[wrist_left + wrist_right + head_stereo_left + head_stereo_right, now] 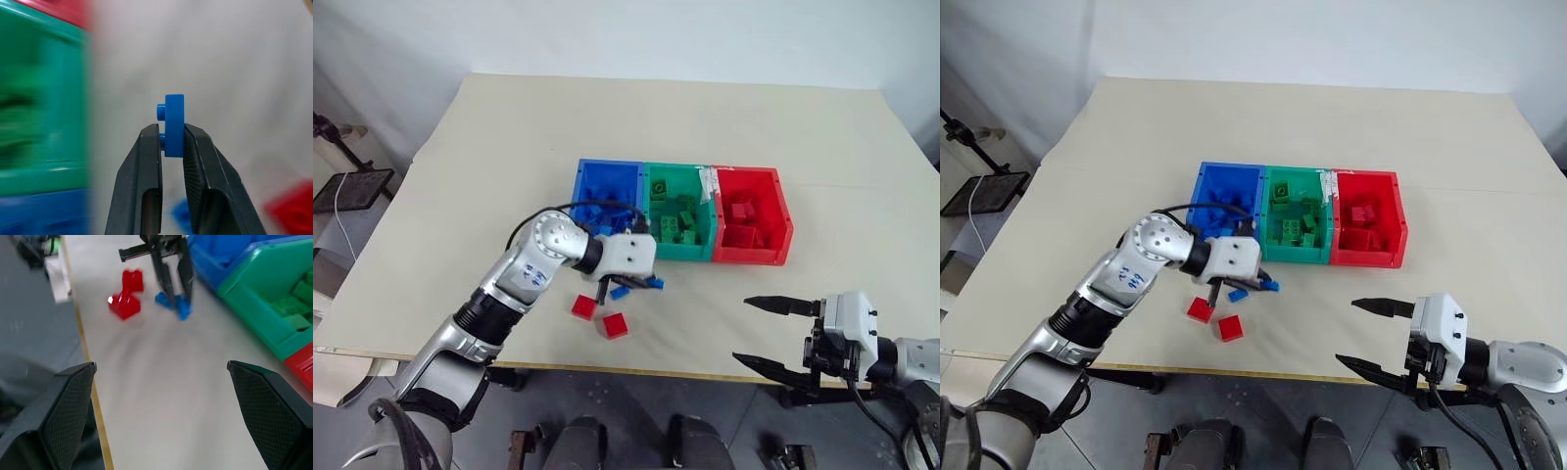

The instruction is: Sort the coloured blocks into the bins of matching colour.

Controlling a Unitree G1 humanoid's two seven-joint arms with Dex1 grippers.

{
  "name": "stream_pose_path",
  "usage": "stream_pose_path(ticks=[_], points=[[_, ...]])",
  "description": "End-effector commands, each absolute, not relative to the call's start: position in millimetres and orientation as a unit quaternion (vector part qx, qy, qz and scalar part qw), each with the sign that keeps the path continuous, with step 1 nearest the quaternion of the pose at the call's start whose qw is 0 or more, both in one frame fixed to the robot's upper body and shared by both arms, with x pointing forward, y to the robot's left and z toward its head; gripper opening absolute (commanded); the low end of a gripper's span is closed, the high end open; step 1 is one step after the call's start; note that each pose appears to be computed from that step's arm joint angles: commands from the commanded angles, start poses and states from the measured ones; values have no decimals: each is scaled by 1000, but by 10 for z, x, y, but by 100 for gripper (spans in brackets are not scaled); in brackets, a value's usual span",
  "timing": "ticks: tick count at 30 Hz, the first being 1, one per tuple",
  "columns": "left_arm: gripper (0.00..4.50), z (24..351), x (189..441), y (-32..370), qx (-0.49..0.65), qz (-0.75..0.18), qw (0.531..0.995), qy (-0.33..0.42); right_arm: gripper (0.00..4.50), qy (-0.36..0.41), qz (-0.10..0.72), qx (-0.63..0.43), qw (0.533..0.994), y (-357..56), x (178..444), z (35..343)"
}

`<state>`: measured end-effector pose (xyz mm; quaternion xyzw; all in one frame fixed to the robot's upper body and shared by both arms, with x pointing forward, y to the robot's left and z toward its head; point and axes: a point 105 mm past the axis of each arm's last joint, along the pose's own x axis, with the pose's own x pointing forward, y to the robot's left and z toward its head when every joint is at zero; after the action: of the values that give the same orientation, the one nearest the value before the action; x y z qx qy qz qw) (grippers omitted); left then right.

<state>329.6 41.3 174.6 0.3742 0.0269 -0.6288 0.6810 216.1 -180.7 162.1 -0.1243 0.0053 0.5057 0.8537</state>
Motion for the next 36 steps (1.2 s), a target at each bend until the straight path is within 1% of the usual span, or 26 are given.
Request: stream_pose_path(ticks=[1, 4, 6, 8, 11, 13, 15, 16, 21, 24, 27, 28, 30, 31, 33, 36], points=[[27, 2169, 3399, 647, 325, -590, 739, -23, 450, -75, 468, -111, 874, -1826, 2232, 1949], [27, 2411, 3599, 873, 262, -517, 814, -43, 450, -99, 436, -98, 889, -1866, 2295, 2050], [27, 2463, 3699, 934, 230, -483, 844, -47, 450, -105, 422, -103, 895, -1895, 2332, 2063], [27, 2411, 3746, 934, 212, -474, 854, -40, 450, -114, 408, -117, 898, -1924, 2373, 2072], [27, 2287, 3758, 927, 205, -478, 854, -20, 450, -122, 397, -118, 902, -1940, 2408, 2095], [27, 2244, 3759, 894, 181, -483, 856, -22, 450, -127, 392, -121, 903, -1948, 2429, 2117], [99, 2198, 3790, 919, 188, -471, 862, -20, 450, -127, 394, -127, 901, -1941, 2438, 2121], [121, 2187, 3811, 960, 197, -460, 866, -17, 450, -125, 399, -128, 899, -1932, 2436, 2114], [271, 2189, 3830, 1258, 210, -412, 886, -9, 450, -108, 421, -141, 889, -1926, 2446, 2058], [362, 2121, 3787, 1455, 231, -396, 889, 2, 450, -105, 430, -147, 885, -1937, 2478, 2052], [448, 2163, 3608, 1671, 233, -416, 878, -39, 450, -104, 447, -147, 876, -1910, 2509, 2043], [448, 2163, 3551, 1747, 234, -423, 874, -49, 450, -102, 452, -147, 874, -1901, 2516, 2035], [448, 2114, 3514, 1970, 248, -406, 878, -46, 450, -97, 464, -150, 868, -1881, 2521, 2008], [448, 2080, 3471, 2161, 253, -400, 880, -41, 450, -94, 473, -147, 864, -1864, 2528, 1995], [448, 2027, 3373, 2396, 247, -407, 879, -32, 450, -87, 486, -143, 858, -1839, 2535, 1974], [448, 1789, 3247, 2708, 237, -419, 876, 35, 450, -79, 505, -155, 845, -1804, 2541, 1932]])
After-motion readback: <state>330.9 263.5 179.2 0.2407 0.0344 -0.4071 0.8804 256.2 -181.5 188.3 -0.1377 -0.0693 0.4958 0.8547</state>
